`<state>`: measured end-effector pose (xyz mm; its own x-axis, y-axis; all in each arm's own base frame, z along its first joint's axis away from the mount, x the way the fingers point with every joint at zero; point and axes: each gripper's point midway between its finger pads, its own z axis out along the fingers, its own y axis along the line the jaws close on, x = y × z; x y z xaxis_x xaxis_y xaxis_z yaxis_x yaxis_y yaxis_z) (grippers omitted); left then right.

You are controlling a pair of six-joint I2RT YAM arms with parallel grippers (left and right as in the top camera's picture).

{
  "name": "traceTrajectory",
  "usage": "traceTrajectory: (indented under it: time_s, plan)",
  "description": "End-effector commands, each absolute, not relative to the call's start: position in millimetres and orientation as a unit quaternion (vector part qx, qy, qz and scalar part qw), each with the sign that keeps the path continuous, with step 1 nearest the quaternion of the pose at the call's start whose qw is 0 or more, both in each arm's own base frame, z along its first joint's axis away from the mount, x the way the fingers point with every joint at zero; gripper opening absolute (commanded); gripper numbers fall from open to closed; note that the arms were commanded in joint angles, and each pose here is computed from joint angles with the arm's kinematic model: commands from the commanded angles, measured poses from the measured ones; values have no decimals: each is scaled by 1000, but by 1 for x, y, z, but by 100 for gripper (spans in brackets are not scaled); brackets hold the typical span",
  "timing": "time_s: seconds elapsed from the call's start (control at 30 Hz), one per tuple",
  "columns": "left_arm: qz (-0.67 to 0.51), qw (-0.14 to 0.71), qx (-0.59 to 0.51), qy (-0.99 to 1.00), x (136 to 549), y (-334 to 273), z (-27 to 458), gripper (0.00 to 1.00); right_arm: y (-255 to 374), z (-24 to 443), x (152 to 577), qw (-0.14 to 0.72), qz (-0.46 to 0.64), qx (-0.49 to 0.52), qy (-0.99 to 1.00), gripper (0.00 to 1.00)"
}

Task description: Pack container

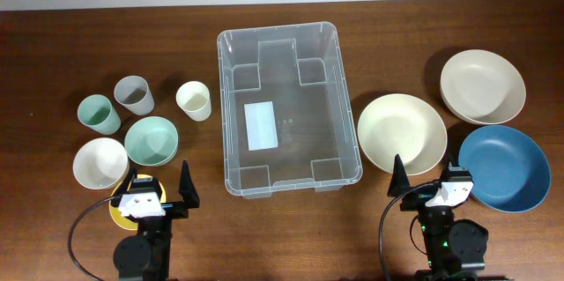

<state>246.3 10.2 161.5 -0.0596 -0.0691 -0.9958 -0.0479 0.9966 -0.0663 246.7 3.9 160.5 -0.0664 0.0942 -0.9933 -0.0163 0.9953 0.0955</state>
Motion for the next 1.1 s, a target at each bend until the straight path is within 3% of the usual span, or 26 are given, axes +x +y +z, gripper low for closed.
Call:
traceTrajectory:
  time_s: [0.0, 0.27, 0.57, 0.83, 1.0, 1.07]
  plan:
    - [-16, 694, -21, 719, 245, 4, 175, 99, 4, 165, 246, 680, 68, 59, 728, 99]
    - [2, 697, -39, 716, 244, 13, 234, 99, -11, 198, 243, 656, 65, 122, 742, 99]
    - [8, 597, -44, 801, 276, 15, 271, 99, -10, 229, 272, 531, 45, 130, 836, 99]
    - [3, 449, -43, 892, 292, 13, 267, 99, -5, 210, 289, 326, 29, 131, 936, 99]
    - [3, 427, -43, 903, 298, 13, 263, 99, 2, 189, 296, 268, 40, 129, 954, 99]
    - [3, 424, -43, 904, 299, 14, 261, 100, -9, 184, 295, 259, 36, 176, 949, 99]
